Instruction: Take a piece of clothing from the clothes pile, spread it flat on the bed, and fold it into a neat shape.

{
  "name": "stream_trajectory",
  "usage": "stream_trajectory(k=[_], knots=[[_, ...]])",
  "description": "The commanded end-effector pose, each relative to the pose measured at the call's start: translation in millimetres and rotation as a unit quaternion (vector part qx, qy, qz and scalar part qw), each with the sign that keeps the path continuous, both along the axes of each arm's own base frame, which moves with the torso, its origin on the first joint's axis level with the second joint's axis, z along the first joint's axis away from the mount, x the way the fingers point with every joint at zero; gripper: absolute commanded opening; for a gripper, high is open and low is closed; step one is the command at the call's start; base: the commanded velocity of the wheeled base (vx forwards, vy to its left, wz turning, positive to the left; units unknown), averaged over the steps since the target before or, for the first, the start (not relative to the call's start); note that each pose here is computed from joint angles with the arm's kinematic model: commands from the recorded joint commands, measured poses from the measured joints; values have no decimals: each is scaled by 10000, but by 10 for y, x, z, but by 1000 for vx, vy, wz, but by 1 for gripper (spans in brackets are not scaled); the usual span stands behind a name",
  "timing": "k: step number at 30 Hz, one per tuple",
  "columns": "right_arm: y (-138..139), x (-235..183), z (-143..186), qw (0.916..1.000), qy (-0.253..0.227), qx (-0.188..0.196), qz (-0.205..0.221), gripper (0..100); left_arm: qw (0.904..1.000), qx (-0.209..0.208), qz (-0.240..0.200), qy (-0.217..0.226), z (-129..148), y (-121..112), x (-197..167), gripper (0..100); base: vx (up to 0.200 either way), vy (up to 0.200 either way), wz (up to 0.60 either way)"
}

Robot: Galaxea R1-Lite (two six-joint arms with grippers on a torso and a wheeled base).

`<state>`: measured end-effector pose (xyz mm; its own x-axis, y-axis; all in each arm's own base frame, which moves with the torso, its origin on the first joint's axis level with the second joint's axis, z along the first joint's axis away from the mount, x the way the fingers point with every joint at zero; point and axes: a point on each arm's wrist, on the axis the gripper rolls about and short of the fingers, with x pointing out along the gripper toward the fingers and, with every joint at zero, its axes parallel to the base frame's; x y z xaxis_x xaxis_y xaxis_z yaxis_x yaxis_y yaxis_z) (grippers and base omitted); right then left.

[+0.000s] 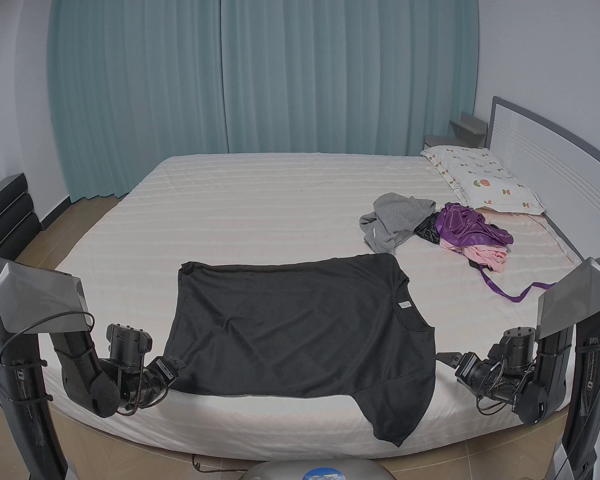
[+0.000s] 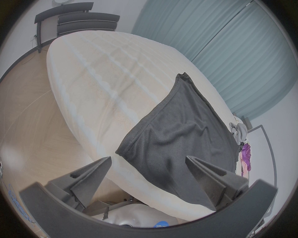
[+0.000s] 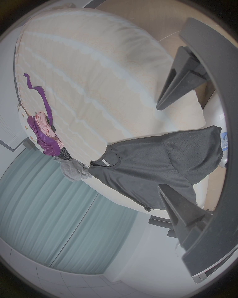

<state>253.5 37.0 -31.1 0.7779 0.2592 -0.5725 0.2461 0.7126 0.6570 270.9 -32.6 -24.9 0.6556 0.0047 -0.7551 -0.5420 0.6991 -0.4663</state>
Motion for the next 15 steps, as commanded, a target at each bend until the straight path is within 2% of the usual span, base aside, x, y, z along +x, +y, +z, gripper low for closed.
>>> stream_trajectory(k=[1, 6, 7, 13, 15], knots=[[2, 3, -8, 10000, -13, 8, 3, 100, 9997, 170, 71, 165, -130, 24, 22, 100, 0, 0, 0], [11, 3, -26, 10000, 16, 3, 29, 100, 9997, 232, 113, -45, -169, 33, 80, 100, 0, 0, 0], [18, 2, -26, 10000, 16, 3, 44, 100, 9996, 243, 112, -45, -186, 33, 82, 0, 0, 0, 0], [44, -7, -62, 9999, 84, -11, 92, 100, 9990, 413, 194, -41, -188, 48, 60, 0, 0, 0, 0], [45, -3, -61, 9999, 76, -10, 92, 100, 9986, 525, 89, 12, -182, 55, 40, 0, 0, 0, 0]])
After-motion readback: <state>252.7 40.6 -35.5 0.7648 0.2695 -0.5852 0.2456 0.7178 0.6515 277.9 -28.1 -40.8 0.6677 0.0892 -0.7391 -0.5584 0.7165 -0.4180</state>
